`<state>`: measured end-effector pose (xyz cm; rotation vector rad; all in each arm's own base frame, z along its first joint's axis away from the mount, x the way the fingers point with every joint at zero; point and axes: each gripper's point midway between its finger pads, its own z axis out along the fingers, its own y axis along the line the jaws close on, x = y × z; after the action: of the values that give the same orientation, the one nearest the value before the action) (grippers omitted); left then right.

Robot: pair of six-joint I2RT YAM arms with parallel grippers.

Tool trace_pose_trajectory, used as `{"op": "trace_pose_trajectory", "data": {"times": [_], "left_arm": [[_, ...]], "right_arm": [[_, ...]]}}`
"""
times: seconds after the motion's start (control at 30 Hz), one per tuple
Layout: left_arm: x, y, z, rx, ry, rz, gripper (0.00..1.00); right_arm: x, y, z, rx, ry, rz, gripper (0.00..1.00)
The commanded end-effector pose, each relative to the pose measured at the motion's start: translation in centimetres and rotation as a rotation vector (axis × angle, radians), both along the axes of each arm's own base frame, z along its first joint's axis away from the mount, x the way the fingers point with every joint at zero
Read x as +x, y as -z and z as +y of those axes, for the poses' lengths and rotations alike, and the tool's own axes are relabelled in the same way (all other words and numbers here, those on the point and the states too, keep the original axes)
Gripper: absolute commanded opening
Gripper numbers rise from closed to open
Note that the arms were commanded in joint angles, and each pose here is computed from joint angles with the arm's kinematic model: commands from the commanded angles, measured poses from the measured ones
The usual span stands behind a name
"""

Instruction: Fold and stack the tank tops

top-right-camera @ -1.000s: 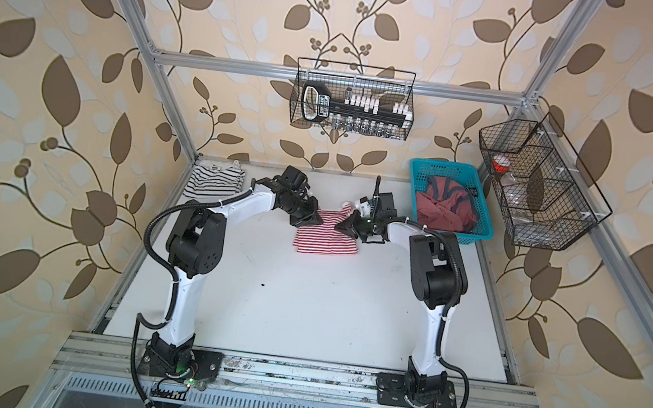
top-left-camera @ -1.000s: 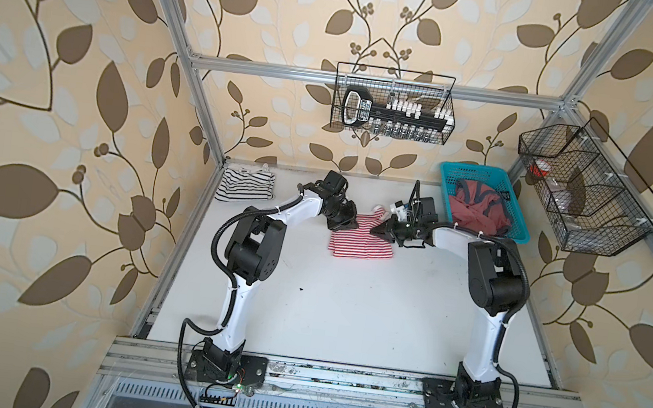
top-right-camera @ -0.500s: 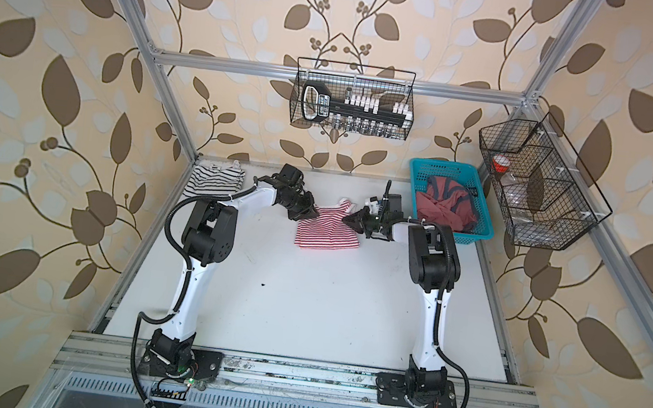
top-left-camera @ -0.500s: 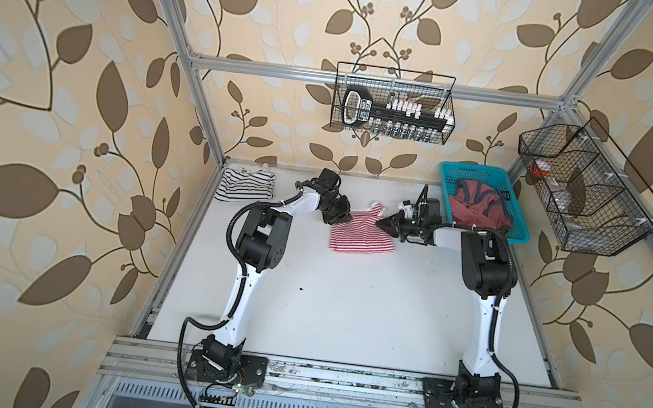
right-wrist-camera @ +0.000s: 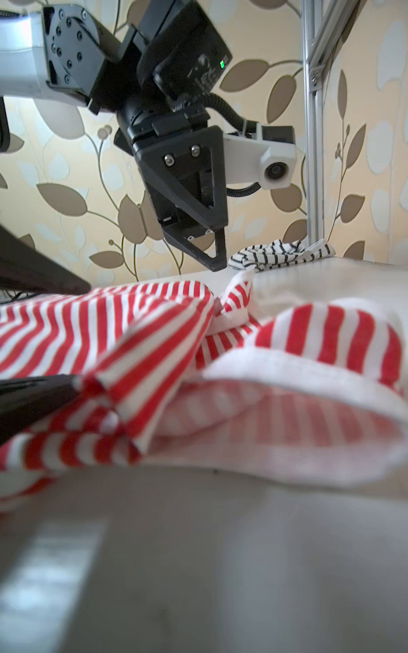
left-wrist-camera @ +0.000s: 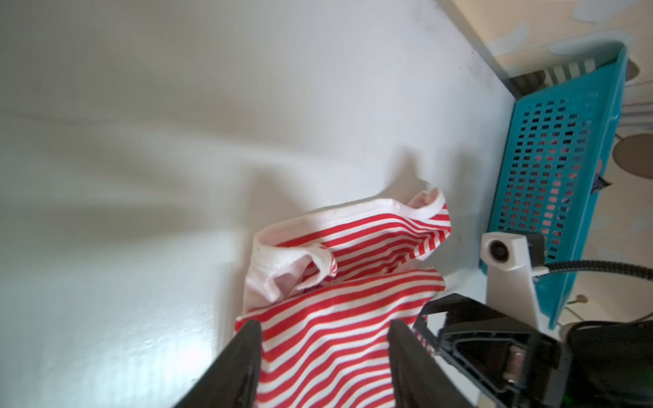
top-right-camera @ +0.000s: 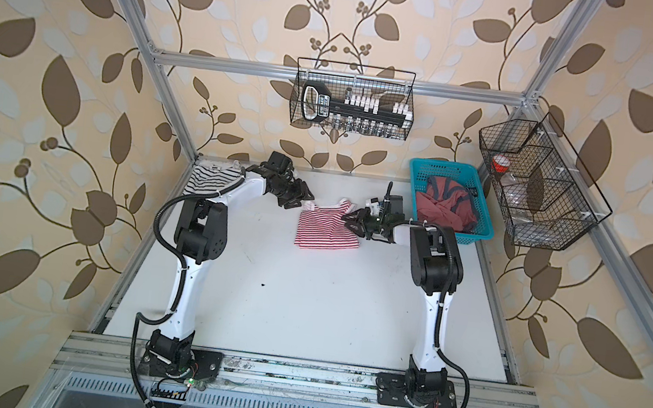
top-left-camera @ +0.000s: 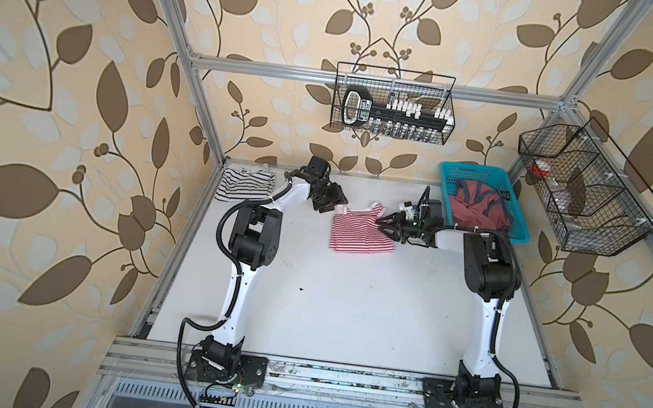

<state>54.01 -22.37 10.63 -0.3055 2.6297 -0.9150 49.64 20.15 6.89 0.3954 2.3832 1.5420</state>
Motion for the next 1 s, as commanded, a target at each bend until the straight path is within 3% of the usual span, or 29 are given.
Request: {"op": "trace_pose_trajectory", "data": {"times": [0.0, 0.13, 0.27, 0.57, 0.97], "left_arm": [[-1.9, -6.9, 1.9, 0.110, 0.072, -0.130, 0.71], [-4.8, -4.0, 2.6, 0.156, 0.114, -0.025, 0.71], [-6.7, -0.5, 2.8, 0.140, 0.108, 0.047, 0.71], [-7.2, 3.5, 1.6, 0.082, 0.095, 0.111, 0.74], [-9.8, 8.6, -2.6, 0.039, 0.173, 0.240, 0.76]], "right_arm": [[-1.2, -4.0, 0.1, -0.004, -0.029, -0.092, 0.47], [-2.6, -4.9, -0.5, -0.052, -0.035, -0.114, 0.49], [-3.9, -3.6, -1.9, -0.175, -0.037, -0.090, 0.50], [-4.5, 0.1, -4.3, -0.339, -0.033, -0.032, 0.53], [-3.9, 4.9, -4.5, -0.367, -0.055, 0.043, 0.57]]}}
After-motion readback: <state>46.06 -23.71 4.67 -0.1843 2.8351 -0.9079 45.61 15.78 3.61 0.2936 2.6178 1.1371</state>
